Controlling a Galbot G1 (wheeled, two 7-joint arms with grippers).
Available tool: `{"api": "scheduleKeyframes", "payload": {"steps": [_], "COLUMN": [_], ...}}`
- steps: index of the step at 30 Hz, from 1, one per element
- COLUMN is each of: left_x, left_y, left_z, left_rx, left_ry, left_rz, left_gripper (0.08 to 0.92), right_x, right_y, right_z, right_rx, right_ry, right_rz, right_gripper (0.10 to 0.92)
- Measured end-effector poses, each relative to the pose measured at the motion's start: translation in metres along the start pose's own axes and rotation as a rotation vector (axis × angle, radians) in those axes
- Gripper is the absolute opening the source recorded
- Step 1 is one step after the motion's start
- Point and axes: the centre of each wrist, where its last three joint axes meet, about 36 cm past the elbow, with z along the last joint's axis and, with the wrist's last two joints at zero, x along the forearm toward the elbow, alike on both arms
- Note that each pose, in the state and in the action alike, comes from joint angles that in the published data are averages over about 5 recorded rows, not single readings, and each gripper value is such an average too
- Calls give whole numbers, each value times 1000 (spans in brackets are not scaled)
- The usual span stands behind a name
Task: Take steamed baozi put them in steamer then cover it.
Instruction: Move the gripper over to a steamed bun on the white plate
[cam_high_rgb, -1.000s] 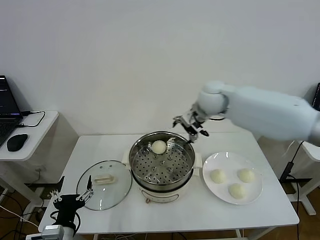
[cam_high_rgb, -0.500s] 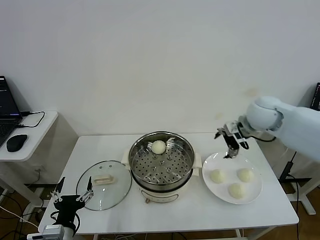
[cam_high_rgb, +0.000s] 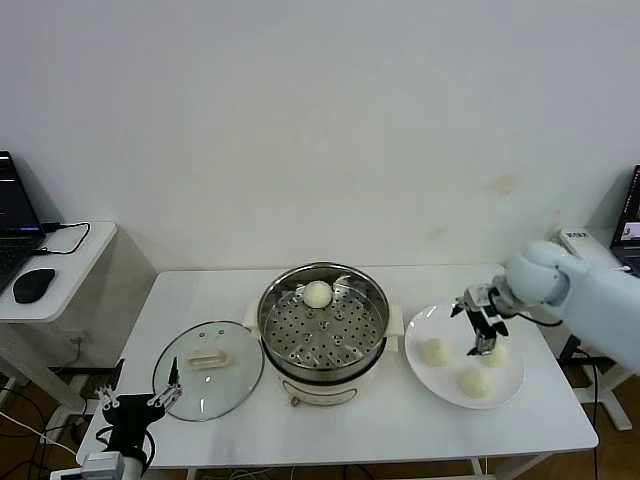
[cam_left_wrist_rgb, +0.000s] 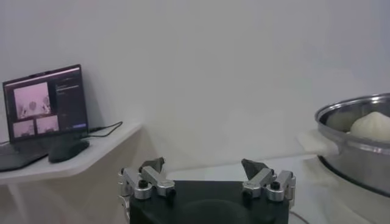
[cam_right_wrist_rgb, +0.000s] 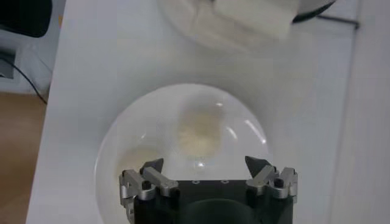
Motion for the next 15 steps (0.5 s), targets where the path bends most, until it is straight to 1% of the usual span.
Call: {"api": "scheduleKeyframes", "payload": {"steps": [6,15], "left_x": [2,4], "left_y": [2,6], "left_z": [1,2], "left_rx": [-3,-7], "left_ry": [7,12], "left_rz": [-9,-20], "left_gripper": [823,823], "right_x": [-29,-63], "right_y": [-1,-14], "right_z": [1,-10], "right_rx": [-17,-24], "right_ry": [-9,-21], "right_rz": [-9,-3], "right_gripper": [823,823]}}
